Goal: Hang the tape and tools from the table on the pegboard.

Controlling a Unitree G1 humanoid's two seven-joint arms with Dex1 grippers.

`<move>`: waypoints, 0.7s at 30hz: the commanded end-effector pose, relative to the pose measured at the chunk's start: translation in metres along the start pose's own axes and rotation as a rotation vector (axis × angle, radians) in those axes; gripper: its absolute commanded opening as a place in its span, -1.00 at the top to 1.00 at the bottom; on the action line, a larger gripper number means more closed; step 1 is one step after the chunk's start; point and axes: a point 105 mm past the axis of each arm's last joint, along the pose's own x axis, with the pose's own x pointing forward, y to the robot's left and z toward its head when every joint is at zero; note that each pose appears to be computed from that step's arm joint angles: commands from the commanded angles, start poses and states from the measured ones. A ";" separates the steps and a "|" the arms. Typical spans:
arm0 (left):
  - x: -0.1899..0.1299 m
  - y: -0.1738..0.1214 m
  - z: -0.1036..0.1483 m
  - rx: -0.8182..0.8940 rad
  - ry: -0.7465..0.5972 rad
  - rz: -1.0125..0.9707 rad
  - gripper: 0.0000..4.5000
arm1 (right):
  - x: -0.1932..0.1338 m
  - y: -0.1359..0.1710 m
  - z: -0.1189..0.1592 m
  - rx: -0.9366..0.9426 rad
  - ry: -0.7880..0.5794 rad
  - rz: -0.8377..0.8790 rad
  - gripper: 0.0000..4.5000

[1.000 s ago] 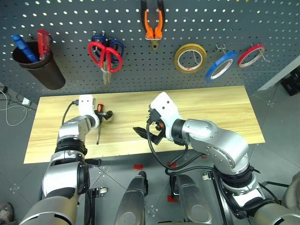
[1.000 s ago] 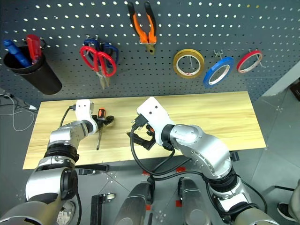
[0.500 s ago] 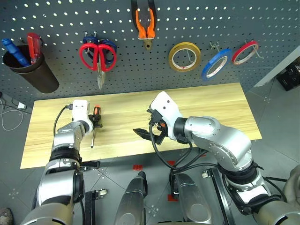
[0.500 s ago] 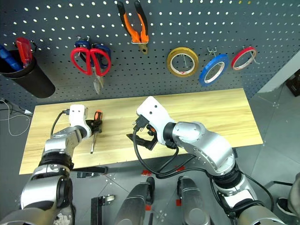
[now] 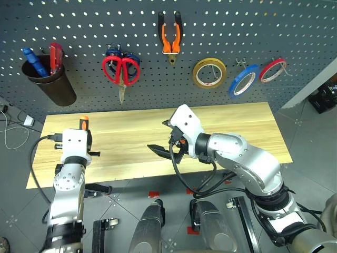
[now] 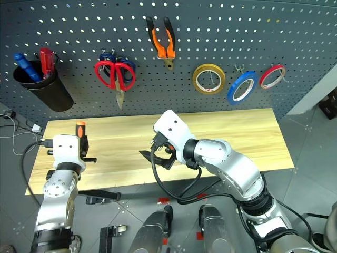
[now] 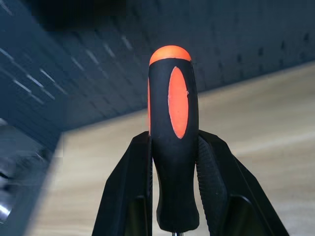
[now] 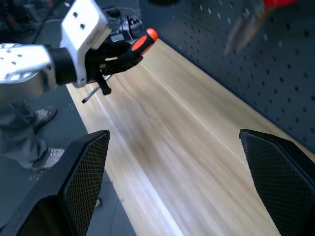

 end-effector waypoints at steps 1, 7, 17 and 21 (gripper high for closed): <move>-0.006 0.023 0.056 0.028 -0.204 0.109 0.61 | -0.004 0.000 0.021 -0.038 -0.077 -0.010 -1.00; 0.009 0.053 0.121 0.004 -0.393 0.184 0.61 | -0.005 -0.010 0.033 -0.012 -0.105 -0.066 -1.00; 0.073 0.099 0.211 -0.258 -0.608 0.171 0.61 | -0.002 -0.018 0.054 0.042 -0.142 -0.118 -1.00; 0.082 0.111 0.223 -0.225 -0.653 0.188 0.61 | -0.002 -0.018 0.055 0.038 -0.137 -0.132 -1.00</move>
